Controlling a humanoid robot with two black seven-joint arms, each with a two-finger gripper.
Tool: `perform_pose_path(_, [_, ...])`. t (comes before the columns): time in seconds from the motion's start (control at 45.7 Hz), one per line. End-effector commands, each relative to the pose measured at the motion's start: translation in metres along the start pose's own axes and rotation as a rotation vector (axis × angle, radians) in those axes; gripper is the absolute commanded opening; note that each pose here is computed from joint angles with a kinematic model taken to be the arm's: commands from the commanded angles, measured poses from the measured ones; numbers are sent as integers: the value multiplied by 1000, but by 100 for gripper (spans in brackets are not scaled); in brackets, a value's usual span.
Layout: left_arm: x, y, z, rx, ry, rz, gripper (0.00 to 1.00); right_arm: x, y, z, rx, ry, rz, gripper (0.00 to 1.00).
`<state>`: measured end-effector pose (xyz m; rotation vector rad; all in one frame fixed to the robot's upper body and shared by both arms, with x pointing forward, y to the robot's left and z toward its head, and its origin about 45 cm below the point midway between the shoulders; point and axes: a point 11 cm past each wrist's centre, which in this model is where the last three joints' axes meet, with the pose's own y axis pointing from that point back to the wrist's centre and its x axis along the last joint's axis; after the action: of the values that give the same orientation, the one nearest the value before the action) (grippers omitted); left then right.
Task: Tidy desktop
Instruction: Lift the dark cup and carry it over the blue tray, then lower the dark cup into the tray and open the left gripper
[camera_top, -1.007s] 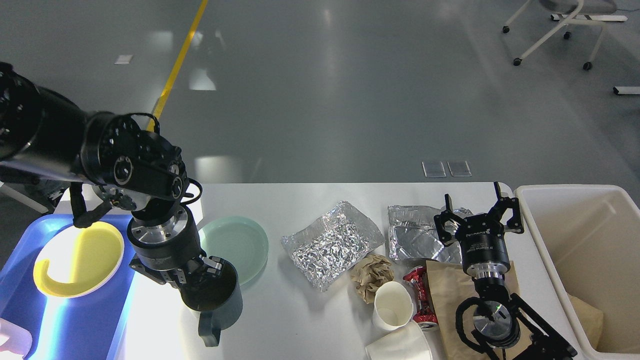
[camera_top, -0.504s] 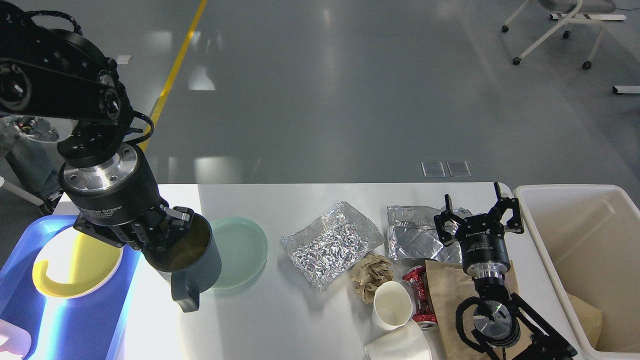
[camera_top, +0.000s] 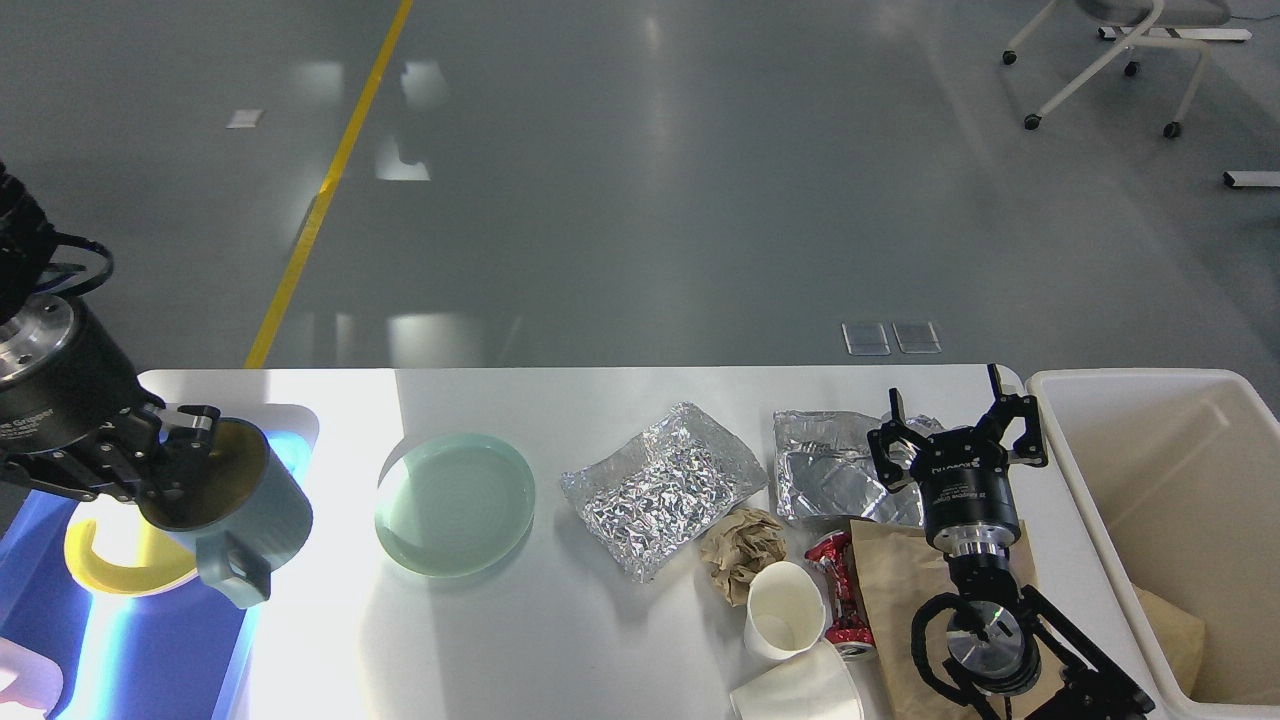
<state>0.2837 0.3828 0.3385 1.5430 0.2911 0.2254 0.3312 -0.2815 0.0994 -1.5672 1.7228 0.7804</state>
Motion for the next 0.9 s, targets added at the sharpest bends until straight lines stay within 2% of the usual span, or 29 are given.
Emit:
perform_pose_path(0.0, [5,-36,-47,43,51,-34,0,0,0,0,0,-1,0,100])
perform_pose_path(0.131, [7,-77,-76,61,104,-75,0,0,0,0,-1,1,1,100])
perform_pose_path(0.263, [12,-102,-104,83,149,-74,1,0,0,0,0,-1,2,100])
perform_pose_path(0.35, [12,-120,-114,98,160,-81,1,0,0,0,-1,1,1,100])
perform_pose_path(0.504, [7,-156,-122,38,203,-85,1,0,0,0,0,0,-1,100])
perform_pose_path(0.876, [3,-171,-133,24,156,-32,2,0,0,0,0,-1,0,100])
